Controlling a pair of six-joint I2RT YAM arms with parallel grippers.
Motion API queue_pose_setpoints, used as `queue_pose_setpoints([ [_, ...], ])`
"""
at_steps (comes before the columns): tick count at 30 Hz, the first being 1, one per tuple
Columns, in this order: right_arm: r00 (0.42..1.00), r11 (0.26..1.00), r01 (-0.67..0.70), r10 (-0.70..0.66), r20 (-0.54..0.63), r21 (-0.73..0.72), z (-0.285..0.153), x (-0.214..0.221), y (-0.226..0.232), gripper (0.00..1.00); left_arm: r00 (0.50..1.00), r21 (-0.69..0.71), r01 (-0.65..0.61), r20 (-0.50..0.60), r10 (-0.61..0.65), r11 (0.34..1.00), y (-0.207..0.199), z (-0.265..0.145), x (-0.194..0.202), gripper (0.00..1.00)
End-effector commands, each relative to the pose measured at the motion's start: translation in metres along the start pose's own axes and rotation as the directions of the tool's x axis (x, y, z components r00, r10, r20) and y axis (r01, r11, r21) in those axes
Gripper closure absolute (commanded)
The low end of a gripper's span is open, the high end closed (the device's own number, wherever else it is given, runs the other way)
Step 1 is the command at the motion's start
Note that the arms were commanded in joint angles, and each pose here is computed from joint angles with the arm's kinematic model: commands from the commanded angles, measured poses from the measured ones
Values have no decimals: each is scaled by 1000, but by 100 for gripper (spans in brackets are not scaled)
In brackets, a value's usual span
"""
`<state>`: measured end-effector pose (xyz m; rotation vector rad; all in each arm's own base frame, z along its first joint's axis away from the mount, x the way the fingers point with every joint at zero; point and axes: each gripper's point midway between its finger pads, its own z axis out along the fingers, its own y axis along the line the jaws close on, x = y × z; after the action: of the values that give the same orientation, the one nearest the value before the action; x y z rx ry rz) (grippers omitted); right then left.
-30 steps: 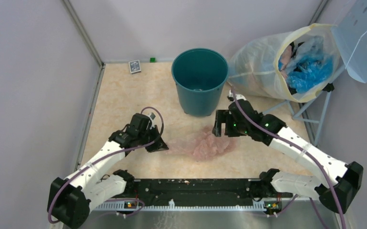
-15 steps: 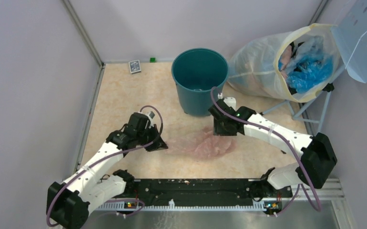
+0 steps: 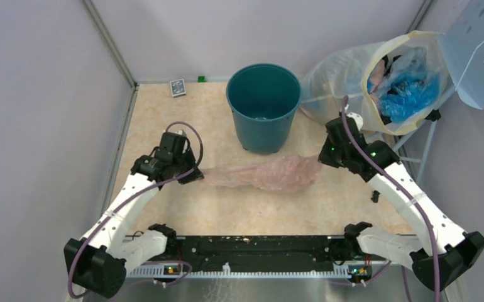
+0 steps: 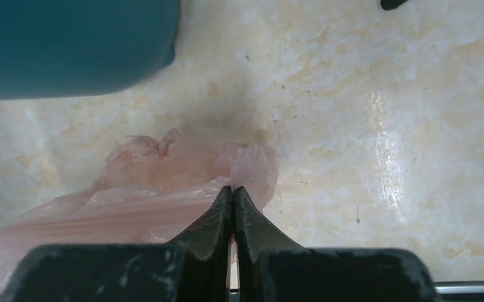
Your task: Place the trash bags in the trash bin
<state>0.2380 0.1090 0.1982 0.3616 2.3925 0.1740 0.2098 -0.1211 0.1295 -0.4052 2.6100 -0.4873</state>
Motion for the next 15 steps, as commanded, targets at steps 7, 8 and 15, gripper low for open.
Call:
queue_pose_setpoints([
  [7, 994, 962, 113, -109, 28, -250, -39, -40, 28, 41, 981, 68, -76, 181, 62, 995, -23, -44, -58, 100],
  [8, 990, 932, 138, -142, 13, -334, -44, -34, 45, 32, 983, 131, -89, 172, 66, 987, -35, -46, -56, 100],
  [15, 960, 864, 257, -280, 10, -432, -51, 12, 103, 19, 993, 363, -56, 118, 14, 930, -70, -44, -40, 100],
])
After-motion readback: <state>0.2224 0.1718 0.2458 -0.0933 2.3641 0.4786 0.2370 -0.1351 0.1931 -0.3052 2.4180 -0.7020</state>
